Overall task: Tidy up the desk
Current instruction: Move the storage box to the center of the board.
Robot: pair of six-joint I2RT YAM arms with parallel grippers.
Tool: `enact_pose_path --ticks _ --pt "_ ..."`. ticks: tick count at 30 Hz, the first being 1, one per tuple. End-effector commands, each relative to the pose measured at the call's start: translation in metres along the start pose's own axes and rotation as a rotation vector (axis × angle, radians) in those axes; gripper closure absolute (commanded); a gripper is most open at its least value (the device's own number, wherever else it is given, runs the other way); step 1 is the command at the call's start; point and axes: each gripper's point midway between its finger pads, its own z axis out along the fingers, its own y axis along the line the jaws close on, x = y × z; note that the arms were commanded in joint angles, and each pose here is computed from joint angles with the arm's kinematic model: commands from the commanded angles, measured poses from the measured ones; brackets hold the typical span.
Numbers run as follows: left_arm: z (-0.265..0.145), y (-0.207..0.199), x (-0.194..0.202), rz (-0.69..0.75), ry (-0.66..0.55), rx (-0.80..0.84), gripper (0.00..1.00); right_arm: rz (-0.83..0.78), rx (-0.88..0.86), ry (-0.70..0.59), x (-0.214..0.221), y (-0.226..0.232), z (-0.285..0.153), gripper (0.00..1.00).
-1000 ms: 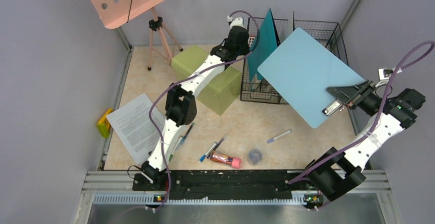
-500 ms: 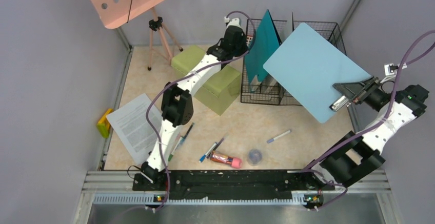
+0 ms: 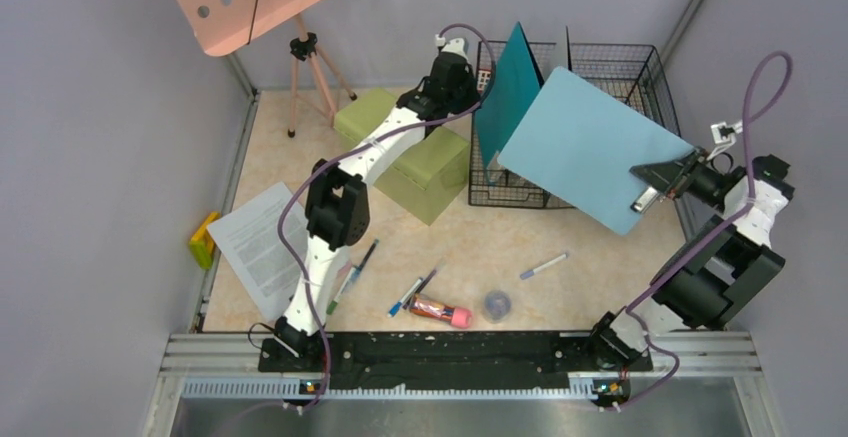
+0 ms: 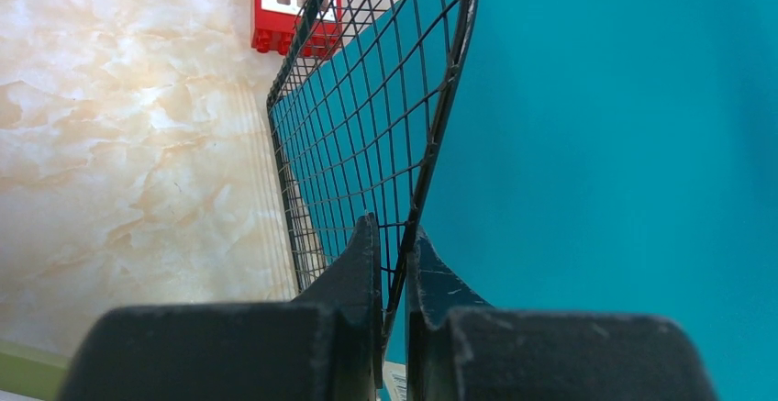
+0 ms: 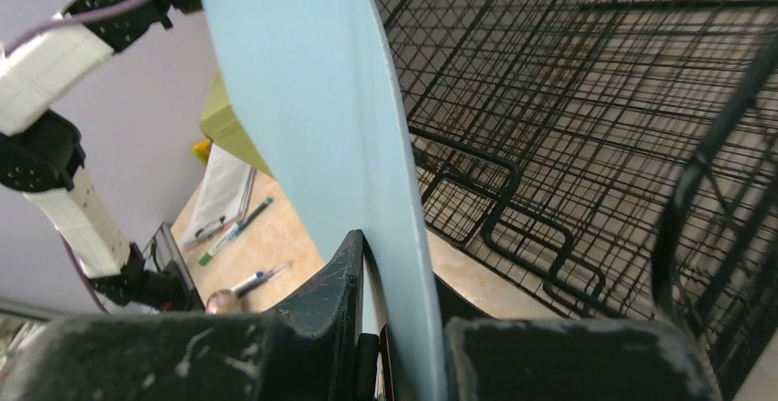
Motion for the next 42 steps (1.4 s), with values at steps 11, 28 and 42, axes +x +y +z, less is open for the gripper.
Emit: enact_pose_path --ticks 11,28,42 --pt "-0.036 -0.023 0.002 -0.166 0.124 0.105 1.00 -0.250 0.125 0.138 -0.001 -0.100 0.064 1.00" --pt "-0.024 0.001 0.002 -0.196 0.103 0.020 1.00 -0.269 0.168 0.119 -0.040 -0.120 0.115 1.00" --pt "-0.029 -0.005 -0.018 -0.214 0.062 0.047 0.52 -0.073 0.277 0.099 -0.032 -0.049 0.009 1.00"
